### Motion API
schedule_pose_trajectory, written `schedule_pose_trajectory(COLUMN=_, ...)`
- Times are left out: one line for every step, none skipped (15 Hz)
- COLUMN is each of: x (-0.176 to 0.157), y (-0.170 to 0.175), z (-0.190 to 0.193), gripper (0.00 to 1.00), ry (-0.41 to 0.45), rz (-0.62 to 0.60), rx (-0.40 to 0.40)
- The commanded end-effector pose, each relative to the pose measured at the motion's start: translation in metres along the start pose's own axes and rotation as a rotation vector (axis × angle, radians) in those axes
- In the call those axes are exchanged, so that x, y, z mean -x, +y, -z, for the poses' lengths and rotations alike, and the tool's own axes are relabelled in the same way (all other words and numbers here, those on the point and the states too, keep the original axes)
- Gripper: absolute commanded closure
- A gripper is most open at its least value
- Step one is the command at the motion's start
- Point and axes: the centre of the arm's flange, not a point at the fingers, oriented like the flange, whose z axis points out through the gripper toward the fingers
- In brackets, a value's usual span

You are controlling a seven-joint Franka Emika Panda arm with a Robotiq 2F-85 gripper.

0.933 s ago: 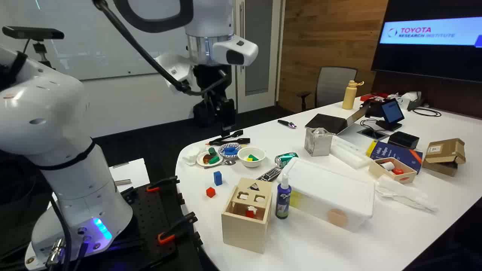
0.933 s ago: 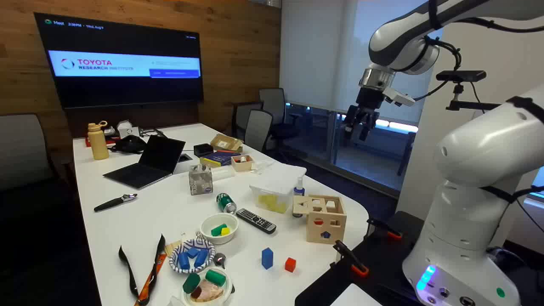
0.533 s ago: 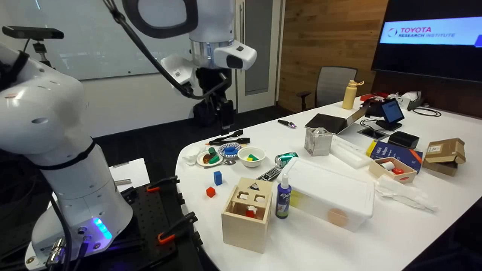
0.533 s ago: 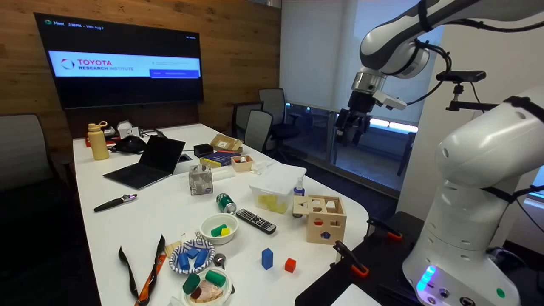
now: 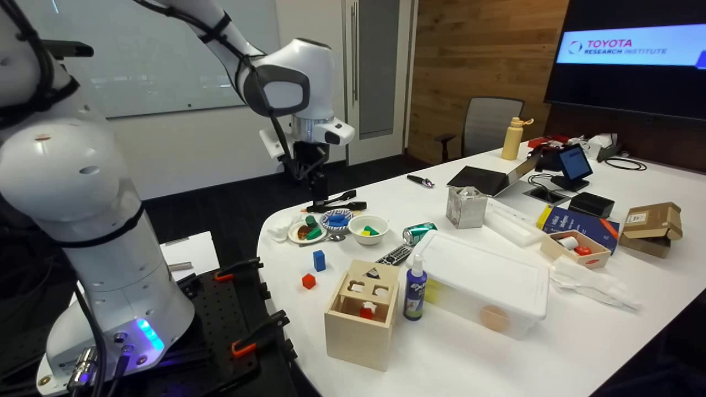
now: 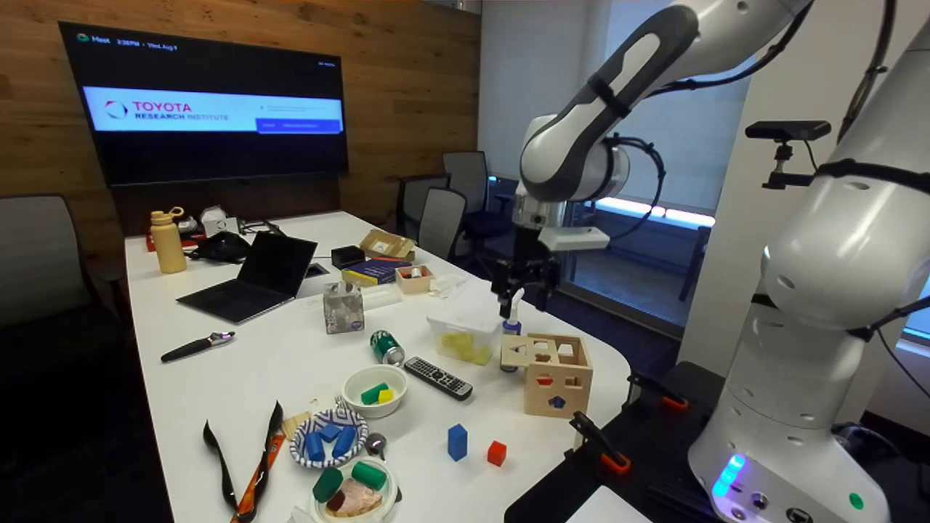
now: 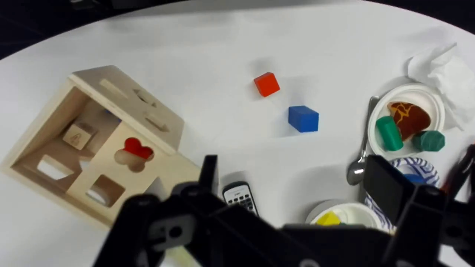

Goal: Put the blue and orange blocks in the toy box

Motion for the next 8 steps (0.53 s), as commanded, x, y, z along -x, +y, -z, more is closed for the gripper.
schedule_pose_trajectory(x=-0.031, y=-0.047, z=-0.079, gripper=0.00, ry=-0.072, rz=-0.026, rx=0.032)
schedule_pose_trajectory(x=-0.032, y=-0.059, z=-0.099, gripper=0.00, ry=-0.078, rz=-0.025, rx=0.023)
schedule_pose_trajectory(x=-0.033, y=-0.070, z=-0.117, gripper=0.00, ry=-0.077, rz=-0.026, rx=0.028)
schedule_pose_trajectory(x=-0.036, y=-0.081, z=-0.135, gripper=0.00, ry=-0.066, rz=-0.023, rx=0.032)
schedule_pose_trajectory(x=-0.040, y=-0.089, z=-0.153, gripper=0.00, ry=-0.040, rz=-0.015, rx=0.028)
schedule_pose_trajectory(x=-0.046, y=-0.098, z=-0.169, gripper=0.00, ry=-0.016, rz=-0.013, rx=0.023)
schedule_pose_trajectory(x=-0.052, y=-0.104, z=-0.186, gripper=0.00, ry=0.009, rz=-0.012, rx=0.021)
schedule_pose_trajectory(x=-0.059, y=-0.109, z=-0.203, gripper=0.00, ry=0.022, rz=-0.011, rx=0.014)
